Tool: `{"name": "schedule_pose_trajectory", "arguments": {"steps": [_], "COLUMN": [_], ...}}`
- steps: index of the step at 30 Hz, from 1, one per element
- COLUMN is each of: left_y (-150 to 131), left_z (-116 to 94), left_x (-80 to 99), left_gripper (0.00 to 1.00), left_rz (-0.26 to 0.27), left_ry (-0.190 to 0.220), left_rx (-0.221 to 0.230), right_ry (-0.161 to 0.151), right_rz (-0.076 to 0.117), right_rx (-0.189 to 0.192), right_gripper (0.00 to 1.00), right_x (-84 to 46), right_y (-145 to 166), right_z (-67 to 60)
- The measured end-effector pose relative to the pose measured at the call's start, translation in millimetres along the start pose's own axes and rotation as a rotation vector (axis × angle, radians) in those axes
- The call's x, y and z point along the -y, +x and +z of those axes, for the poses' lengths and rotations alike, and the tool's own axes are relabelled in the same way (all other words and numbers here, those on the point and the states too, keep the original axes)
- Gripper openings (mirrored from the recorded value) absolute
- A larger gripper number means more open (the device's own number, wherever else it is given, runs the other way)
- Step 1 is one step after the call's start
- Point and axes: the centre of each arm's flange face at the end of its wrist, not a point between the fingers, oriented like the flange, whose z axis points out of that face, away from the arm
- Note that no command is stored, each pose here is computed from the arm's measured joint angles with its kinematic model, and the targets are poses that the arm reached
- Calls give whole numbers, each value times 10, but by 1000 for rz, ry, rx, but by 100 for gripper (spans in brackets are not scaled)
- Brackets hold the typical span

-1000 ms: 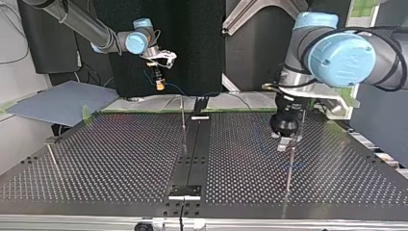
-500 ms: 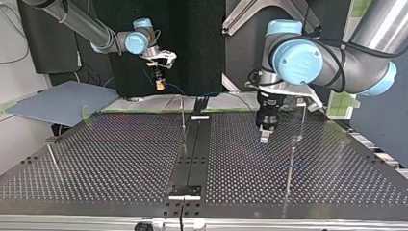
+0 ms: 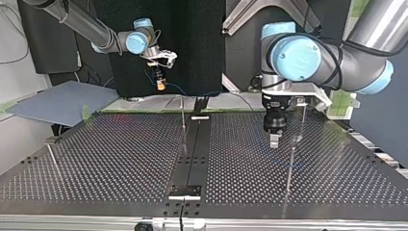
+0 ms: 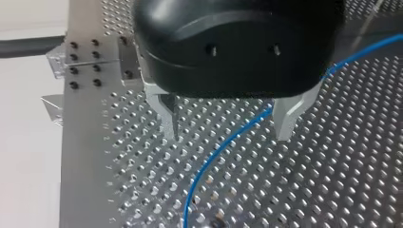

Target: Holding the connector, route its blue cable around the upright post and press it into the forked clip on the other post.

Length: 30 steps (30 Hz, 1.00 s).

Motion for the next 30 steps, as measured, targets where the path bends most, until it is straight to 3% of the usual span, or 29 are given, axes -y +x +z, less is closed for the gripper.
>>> {"name": "schedule_pose_trajectory", "arguments": {"steps": [6,18,30], "left_y": [89,233,252], "left_z": [19,22,21], "left_x": [46,335,459], "left_gripper": [98,98,98], "left_rz": [67,199,312], "left_ry": [-36,6,-20], "left_rx": [-15,-28,-13], "right_ry": [0,1,2], "right_rz": [1,3,6], "right_rx": [0,0,1], "right_gripper": [0,0,0], "right_x": [1,4,8], "right_y": [0,-2,-5], "right_z": [1,0,-3]}}
